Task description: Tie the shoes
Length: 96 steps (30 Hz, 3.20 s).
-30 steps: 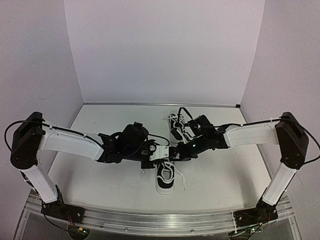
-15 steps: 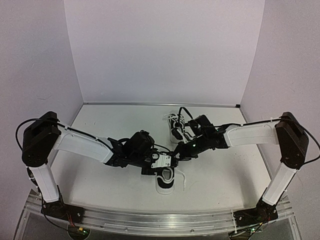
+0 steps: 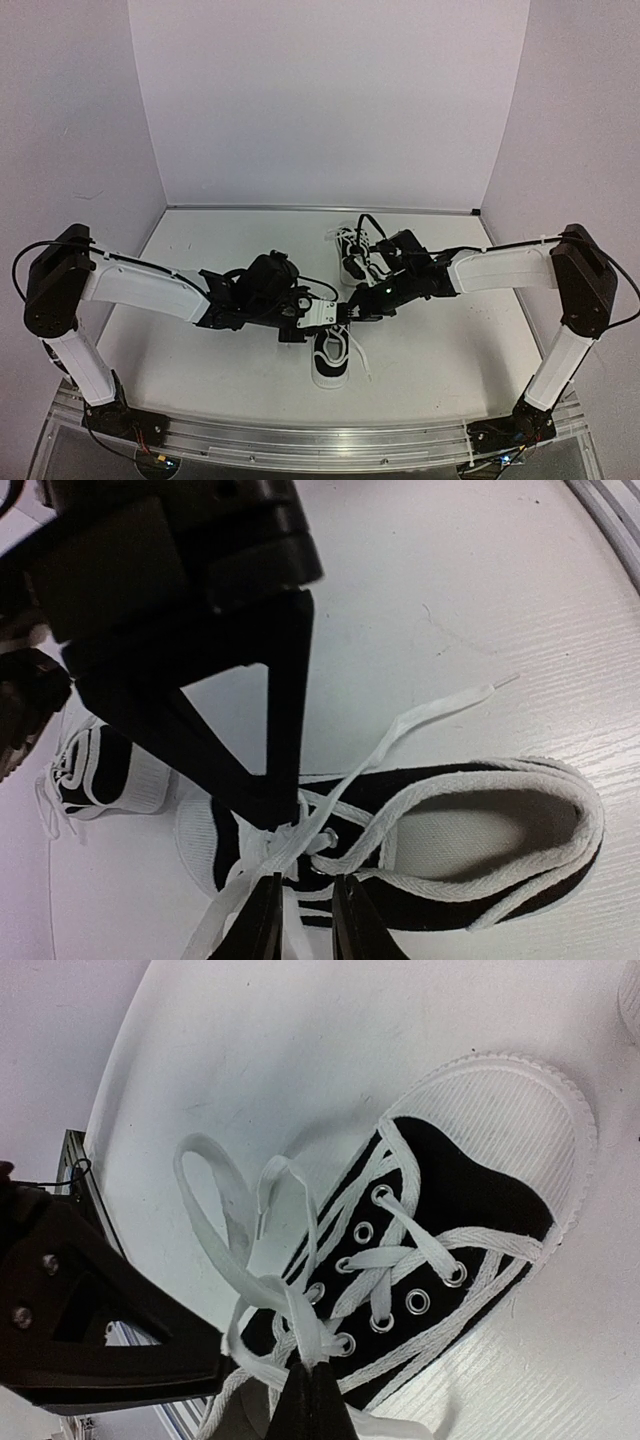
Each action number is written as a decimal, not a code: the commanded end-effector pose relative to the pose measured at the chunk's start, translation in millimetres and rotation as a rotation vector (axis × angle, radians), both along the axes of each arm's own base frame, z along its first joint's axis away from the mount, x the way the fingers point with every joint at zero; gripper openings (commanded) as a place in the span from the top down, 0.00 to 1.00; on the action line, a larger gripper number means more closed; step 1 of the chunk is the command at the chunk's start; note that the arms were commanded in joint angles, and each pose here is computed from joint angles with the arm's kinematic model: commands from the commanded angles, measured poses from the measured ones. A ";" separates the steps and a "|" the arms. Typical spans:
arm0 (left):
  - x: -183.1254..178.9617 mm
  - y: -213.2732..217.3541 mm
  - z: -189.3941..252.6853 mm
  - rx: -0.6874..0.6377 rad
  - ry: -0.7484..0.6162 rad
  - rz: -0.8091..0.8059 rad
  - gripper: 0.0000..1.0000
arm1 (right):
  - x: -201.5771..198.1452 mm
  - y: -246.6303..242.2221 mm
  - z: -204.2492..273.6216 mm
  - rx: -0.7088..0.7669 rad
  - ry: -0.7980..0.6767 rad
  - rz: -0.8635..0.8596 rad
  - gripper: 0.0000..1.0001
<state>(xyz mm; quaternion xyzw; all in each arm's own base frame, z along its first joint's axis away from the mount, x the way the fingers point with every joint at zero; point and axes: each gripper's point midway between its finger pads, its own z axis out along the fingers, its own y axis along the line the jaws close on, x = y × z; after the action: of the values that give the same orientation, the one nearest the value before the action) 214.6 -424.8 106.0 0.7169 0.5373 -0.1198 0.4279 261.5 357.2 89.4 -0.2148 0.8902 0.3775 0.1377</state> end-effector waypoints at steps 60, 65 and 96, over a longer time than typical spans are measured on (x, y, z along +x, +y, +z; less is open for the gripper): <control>23.1 -10.2 22.3 -0.073 -0.130 -0.072 0.76 | 10.7 10.3 22.3 0.055 -0.044 0.002 1.00; 26.5 -14.2 20.9 -0.075 -0.141 -0.072 0.76 | 11.1 10.8 22.2 0.057 -0.043 0.003 1.00; 32.6 -21.2 1.5 -0.102 -0.080 0.038 1.00 | 9.7 11.6 26.6 0.073 -0.042 0.003 1.00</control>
<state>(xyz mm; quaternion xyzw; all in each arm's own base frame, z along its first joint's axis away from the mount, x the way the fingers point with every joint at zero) 240.8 -438.0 103.2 0.7063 0.5164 -0.1019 0.4734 262.8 359.3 93.1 -0.2131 0.8880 0.3833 0.1386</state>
